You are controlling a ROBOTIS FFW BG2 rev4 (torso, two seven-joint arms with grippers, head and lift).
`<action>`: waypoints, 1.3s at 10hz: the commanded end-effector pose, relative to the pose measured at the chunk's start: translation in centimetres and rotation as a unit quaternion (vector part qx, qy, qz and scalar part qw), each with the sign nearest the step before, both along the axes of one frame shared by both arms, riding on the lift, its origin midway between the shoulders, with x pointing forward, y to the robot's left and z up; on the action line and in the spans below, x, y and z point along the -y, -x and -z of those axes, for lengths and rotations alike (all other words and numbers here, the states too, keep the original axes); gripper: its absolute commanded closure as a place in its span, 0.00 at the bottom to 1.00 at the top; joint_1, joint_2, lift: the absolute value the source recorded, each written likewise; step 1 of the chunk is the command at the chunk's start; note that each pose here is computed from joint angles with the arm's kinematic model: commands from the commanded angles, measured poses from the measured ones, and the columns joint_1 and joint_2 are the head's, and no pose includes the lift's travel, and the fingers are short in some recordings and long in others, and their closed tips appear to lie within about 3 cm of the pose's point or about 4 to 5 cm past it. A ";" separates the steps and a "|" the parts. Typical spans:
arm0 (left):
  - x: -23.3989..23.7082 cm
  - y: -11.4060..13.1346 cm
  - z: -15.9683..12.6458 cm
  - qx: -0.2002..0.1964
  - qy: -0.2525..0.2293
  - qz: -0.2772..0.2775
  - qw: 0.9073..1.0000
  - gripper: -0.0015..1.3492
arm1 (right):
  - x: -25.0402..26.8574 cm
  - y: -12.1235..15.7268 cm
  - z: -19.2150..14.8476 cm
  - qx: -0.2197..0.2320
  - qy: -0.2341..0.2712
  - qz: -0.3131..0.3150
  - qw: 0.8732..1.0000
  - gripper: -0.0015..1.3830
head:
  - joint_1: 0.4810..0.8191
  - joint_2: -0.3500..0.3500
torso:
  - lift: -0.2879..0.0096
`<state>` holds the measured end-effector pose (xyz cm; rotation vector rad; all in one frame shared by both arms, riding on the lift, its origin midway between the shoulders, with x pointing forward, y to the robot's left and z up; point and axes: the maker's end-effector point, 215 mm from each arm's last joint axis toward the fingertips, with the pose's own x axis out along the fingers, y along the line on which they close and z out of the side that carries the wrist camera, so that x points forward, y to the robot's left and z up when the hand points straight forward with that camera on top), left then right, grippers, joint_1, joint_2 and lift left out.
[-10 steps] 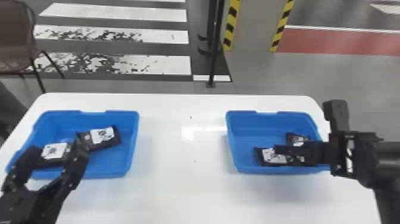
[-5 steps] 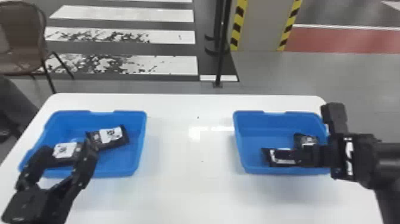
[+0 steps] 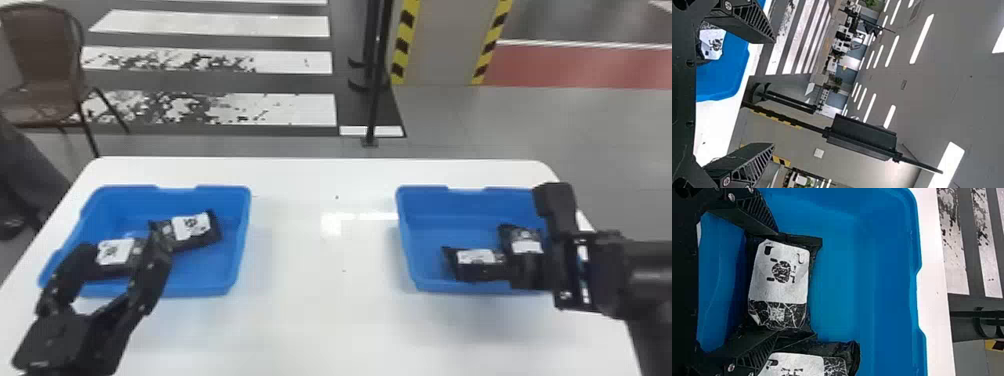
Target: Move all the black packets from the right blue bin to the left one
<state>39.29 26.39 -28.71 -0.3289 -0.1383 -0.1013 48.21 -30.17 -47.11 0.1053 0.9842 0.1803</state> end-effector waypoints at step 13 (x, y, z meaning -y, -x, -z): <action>-1.7 0.5 -0.3 0.013 -0.007 -0.022 1.000 0.07 | -0.2 -1.6 -3.4 0.145 -0.049 0.023 0.988 0.85 | 0.63 0.44 | 0.50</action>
